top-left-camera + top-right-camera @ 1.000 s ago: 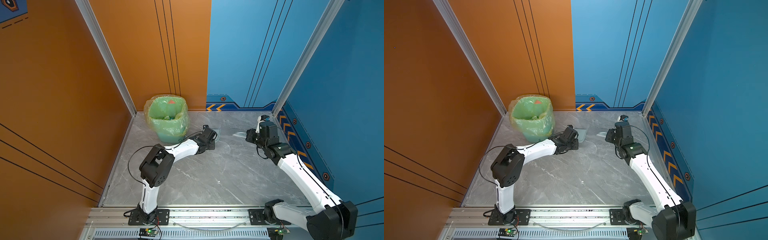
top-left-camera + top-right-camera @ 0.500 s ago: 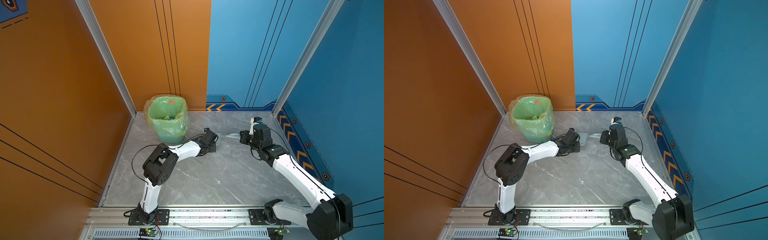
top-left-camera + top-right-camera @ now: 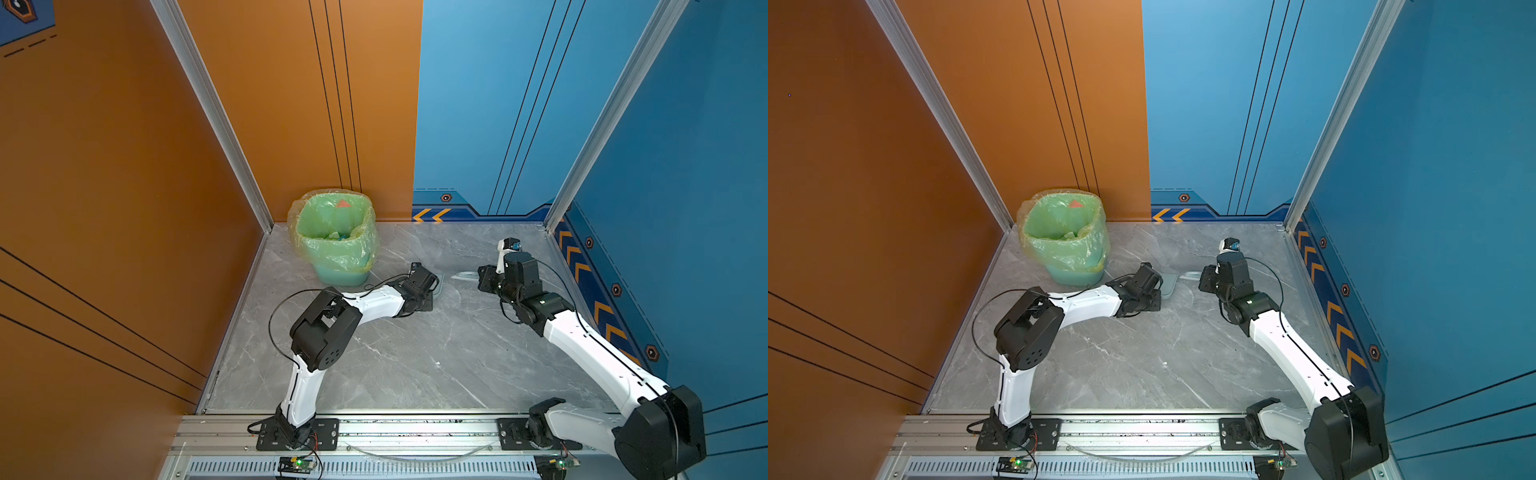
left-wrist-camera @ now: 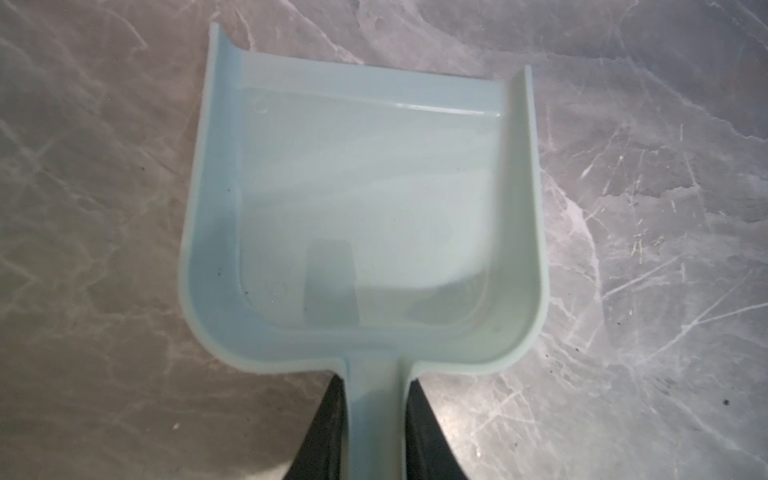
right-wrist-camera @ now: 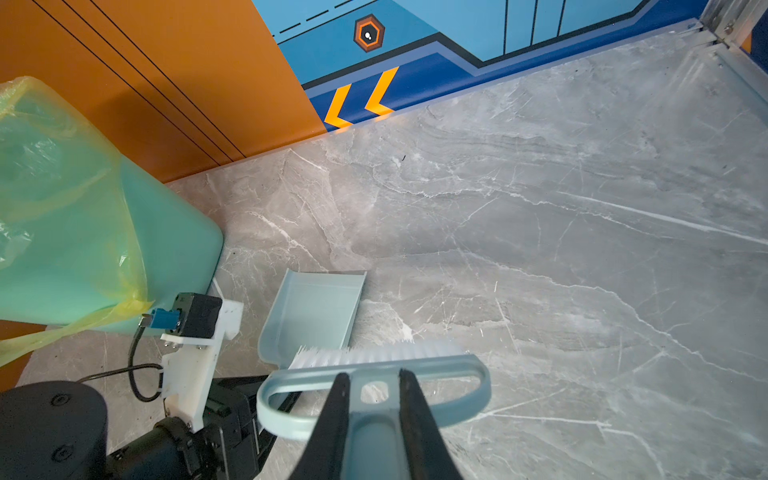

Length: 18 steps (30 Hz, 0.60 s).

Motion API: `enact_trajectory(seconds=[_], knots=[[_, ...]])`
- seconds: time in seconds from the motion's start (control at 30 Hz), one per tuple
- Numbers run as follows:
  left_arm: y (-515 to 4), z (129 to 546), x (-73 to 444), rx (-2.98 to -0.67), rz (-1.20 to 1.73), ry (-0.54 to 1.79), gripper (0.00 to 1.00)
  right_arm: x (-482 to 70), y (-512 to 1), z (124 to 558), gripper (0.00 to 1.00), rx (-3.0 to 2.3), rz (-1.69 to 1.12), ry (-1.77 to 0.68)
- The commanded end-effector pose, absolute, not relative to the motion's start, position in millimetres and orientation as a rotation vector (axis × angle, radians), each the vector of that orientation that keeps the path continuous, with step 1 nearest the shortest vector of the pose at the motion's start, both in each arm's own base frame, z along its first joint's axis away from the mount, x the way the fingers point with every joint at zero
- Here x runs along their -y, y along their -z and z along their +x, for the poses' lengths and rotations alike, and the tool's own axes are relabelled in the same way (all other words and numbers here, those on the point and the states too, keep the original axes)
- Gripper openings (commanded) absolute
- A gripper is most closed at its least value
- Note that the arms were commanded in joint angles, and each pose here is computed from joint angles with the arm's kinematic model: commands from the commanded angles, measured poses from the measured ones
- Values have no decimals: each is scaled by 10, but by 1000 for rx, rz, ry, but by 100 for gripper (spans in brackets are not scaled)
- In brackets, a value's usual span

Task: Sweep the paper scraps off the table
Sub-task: 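Release the dustpan with the left gripper while the right brush moves toward it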

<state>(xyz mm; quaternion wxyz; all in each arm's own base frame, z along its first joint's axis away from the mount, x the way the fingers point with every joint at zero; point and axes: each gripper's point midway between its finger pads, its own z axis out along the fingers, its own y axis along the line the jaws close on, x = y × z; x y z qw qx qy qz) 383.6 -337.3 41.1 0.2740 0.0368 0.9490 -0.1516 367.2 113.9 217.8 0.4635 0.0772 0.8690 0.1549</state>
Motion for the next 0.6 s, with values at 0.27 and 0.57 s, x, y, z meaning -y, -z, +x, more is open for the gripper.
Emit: enact_trajectory(seconds=[0.27, 0.57], knots=[[-282, 3714, 3226, -2601, 94, 332, 55, -1209, -2179, 3665, 0, -2125, 135, -379], [-551, 3632, 3127, -2551, 97, 357, 98, -1264, -2162, 3685, 0, -2129, 77, -363]])
